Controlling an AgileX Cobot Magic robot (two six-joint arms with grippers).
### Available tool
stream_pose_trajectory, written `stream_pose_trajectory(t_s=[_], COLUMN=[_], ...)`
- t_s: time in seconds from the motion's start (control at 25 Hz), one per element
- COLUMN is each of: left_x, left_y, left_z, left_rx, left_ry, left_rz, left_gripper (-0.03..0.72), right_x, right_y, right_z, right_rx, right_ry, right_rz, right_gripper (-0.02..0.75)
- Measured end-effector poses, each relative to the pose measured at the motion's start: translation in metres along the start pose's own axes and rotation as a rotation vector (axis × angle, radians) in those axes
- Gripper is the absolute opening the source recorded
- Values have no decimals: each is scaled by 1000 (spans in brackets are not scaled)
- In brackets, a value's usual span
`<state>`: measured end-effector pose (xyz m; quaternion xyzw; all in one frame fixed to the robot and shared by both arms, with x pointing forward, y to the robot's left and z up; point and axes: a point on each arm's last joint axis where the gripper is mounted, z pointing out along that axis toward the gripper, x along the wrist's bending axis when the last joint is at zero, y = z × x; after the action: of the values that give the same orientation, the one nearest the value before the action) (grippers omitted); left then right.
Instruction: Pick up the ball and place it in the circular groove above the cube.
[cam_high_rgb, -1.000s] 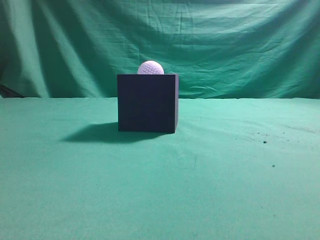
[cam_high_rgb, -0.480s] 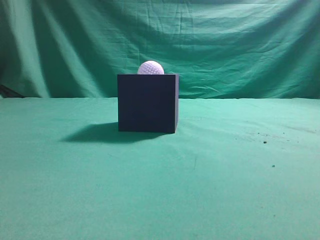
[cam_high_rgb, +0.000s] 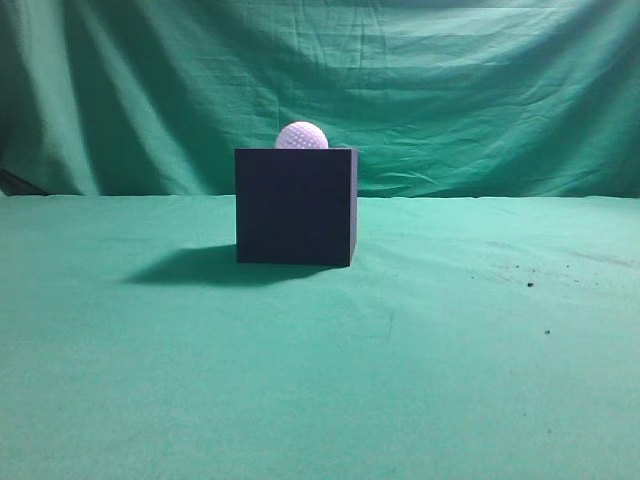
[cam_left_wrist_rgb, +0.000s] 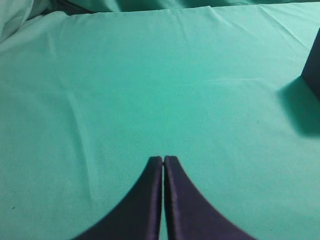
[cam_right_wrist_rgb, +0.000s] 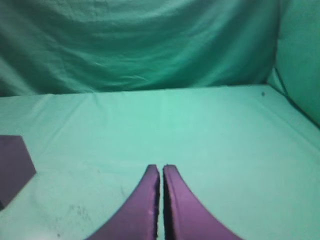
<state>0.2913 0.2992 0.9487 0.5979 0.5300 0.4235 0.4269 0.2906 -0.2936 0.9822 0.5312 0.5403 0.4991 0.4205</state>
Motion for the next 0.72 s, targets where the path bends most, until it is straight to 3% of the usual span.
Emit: stream_pose_trajectory(t_s=[0.2, 0.72], left_x=[0, 0], left_y=[0, 0], left_z=[0, 0], left_rx=[0, 0], left_ry=[0, 0], left_rz=[0, 0], left_gripper=[0, 0], right_x=[-2, -3], right_y=[-28, -36], right_z=[6, 6], right_rx=[78, 156], right_ry=[-14, -23], right_rz=[27, 32], right_gripper=[0, 0])
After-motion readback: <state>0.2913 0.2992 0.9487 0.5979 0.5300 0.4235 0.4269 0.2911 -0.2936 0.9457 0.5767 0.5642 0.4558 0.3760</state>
